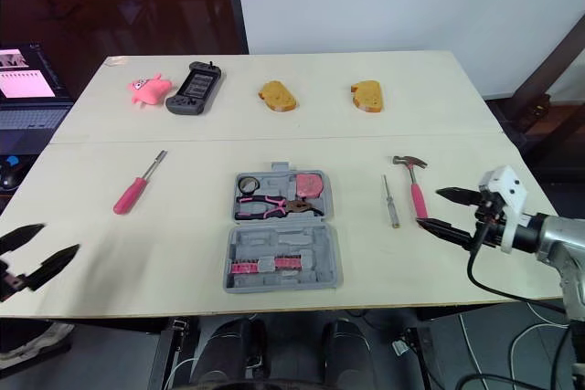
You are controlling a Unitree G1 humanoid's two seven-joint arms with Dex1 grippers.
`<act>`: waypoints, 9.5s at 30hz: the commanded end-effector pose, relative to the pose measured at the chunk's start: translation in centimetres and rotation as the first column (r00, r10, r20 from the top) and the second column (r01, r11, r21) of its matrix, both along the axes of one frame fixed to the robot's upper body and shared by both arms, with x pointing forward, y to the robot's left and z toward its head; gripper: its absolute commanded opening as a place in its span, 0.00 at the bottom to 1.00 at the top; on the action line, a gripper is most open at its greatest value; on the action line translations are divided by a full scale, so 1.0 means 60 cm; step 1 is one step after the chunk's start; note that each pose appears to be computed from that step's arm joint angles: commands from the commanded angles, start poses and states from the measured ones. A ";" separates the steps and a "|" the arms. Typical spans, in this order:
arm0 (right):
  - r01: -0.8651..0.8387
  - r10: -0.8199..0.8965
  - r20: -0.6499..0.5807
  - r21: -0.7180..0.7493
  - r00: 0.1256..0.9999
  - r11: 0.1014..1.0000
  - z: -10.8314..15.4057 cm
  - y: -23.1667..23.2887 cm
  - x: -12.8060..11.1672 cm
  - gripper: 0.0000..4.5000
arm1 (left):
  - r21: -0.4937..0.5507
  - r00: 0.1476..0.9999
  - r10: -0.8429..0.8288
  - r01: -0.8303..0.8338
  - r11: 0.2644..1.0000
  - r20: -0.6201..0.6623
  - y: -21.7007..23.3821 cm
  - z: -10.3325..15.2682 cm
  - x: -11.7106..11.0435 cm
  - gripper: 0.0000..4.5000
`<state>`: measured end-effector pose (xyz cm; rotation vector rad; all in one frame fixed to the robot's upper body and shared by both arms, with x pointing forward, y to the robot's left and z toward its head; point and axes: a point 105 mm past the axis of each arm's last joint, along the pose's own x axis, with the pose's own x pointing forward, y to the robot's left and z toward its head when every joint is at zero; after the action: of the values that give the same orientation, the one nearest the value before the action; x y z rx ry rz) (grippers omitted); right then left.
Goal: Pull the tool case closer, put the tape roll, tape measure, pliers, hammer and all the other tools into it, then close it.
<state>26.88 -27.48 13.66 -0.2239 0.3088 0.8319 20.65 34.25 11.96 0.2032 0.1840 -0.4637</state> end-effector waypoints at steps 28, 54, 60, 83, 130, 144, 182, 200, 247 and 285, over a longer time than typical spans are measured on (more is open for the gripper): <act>0.334 -0.329 0.062 -0.254 0.942 0.908 0.015 0.054 -0.050 0.99 | 0.133 0.565 -0.815 0.825 0.550 -0.131 -0.305 0.151 0.114 0.99; 0.498 -0.560 -0.287 -0.263 0.777 0.826 -0.069 0.056 0.150 0.46 | 0.076 0.770 -0.631 0.638 0.767 -0.096 -0.293 0.109 0.035 1.00; 0.510 -0.574 -0.304 -0.269 0.760 0.817 -0.081 0.051 0.151 0.46 | 0.084 0.777 -0.622 0.629 0.773 -0.095 -0.292 0.110 0.035 1.00; 0.482 -0.560 -0.363 -0.286 0.745 0.828 -0.108 0.060 0.153 0.01 | 0.077 0.784 -0.615 0.621 0.780 -0.088 -0.297 0.101 0.038 1.00; 0.490 -0.504 -0.412 -0.146 0.760 0.859 -0.053 0.139 0.060 0.99 | 0.079 0.723 -0.683 0.691 0.719 -0.106 -0.301 0.094 0.067 1.00; -0.261 0.404 0.007 -0.753 0.915 0.605 0.023 0.146 0.065 0.99 | 0.072 0.740 -0.665 0.672 0.737 -0.101 -0.296 0.086 0.064 1.00; -0.643 0.739 -0.376 -0.759 0.559 0.099 -0.112 0.206 0.114 0.60 | 0.080 0.828 -0.552 0.560 0.825 -0.104 -0.272 0.074 0.027 1.00; -0.655 0.718 -0.432 -0.755 0.545 0.042 -0.099 0.183 0.103 0.02 | 0.080 0.822 -0.560 0.568 0.819 -0.100 -0.276 0.071 0.035 1.00; -0.500 0.522 -0.218 -0.712 0.825 0.493 -0.023 0.446 0.058 0.02 | 0.084 0.873 -0.467 0.481 0.873 -0.143 -0.220 0.043 0.012 1.00; -0.590 0.357 -0.472 -0.689 0.806 0.421 -0.079 0.522 0.076 0.02 | 0.067 0.920 -0.358 0.372 0.926 -0.163 -0.214 0.011 -0.044 1.00</act>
<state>31.25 3.24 8.30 -1.1321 0.9654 1.2512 17.92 21.28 11.71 0.2580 0.3559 -0.8529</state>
